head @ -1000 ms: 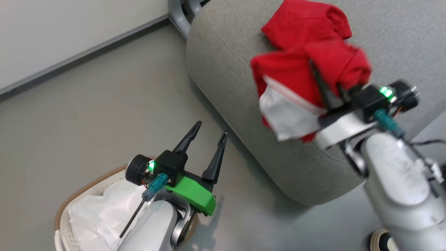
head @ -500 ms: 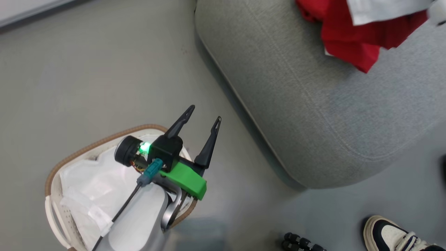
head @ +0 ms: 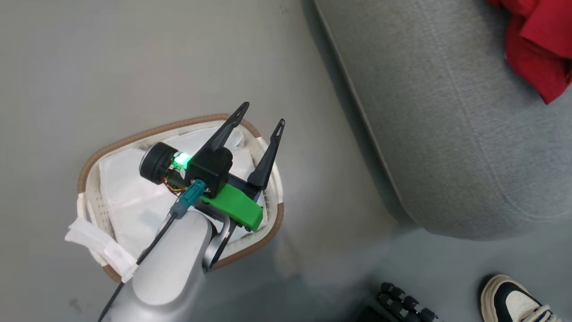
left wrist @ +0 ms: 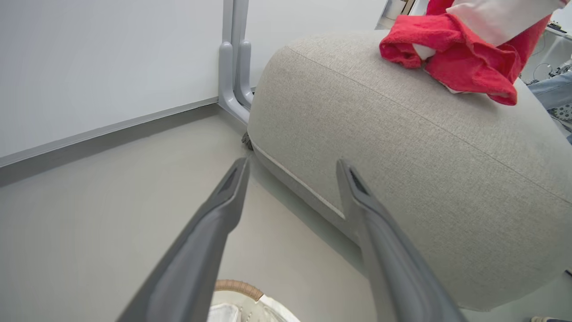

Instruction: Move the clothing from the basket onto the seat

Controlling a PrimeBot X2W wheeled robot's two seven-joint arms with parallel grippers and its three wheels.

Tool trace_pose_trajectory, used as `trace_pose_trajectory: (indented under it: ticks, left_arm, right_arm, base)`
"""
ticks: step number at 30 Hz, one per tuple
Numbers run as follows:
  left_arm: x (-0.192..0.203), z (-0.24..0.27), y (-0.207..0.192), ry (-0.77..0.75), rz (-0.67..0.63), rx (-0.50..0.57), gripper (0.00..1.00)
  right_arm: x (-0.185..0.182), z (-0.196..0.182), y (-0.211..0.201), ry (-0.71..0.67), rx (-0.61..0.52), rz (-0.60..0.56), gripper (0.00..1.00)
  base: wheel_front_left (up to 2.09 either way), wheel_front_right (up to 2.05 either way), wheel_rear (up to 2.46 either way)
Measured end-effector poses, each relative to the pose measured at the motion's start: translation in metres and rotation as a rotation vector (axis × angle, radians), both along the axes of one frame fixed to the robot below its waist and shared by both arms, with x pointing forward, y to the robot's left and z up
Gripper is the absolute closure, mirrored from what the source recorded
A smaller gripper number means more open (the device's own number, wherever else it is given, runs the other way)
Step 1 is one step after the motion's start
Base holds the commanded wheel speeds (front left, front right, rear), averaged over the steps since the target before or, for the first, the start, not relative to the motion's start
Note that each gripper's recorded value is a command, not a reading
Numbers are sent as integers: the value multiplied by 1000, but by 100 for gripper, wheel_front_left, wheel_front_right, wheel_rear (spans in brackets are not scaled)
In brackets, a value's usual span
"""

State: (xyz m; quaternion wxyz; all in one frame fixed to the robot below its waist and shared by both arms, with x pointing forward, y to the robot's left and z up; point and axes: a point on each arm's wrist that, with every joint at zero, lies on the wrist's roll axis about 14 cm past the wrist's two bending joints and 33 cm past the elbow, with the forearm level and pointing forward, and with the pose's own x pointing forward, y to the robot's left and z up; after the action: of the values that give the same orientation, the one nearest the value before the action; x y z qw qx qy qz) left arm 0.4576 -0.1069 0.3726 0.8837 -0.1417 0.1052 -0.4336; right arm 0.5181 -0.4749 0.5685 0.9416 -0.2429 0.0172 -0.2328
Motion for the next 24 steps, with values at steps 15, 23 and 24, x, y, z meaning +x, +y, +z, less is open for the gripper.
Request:
trace_pose_trajectory:
  ticks: [15,23,24]
  left_arm:
    - [6,-10,27,23,72,38,0]
    - [0,13,32,1,100,35,0]
    - [-1,15,33,0,106,35,0]
  right_arm:
    - [-35,-132,59,161,227,12,0]
    - [-82,-141,80,173,284,21,0]
    - [-85,-142,84,172,293,23,0]
  base:
    - [0,0,0]
    - [0,0,0]
    - [0,0,0]
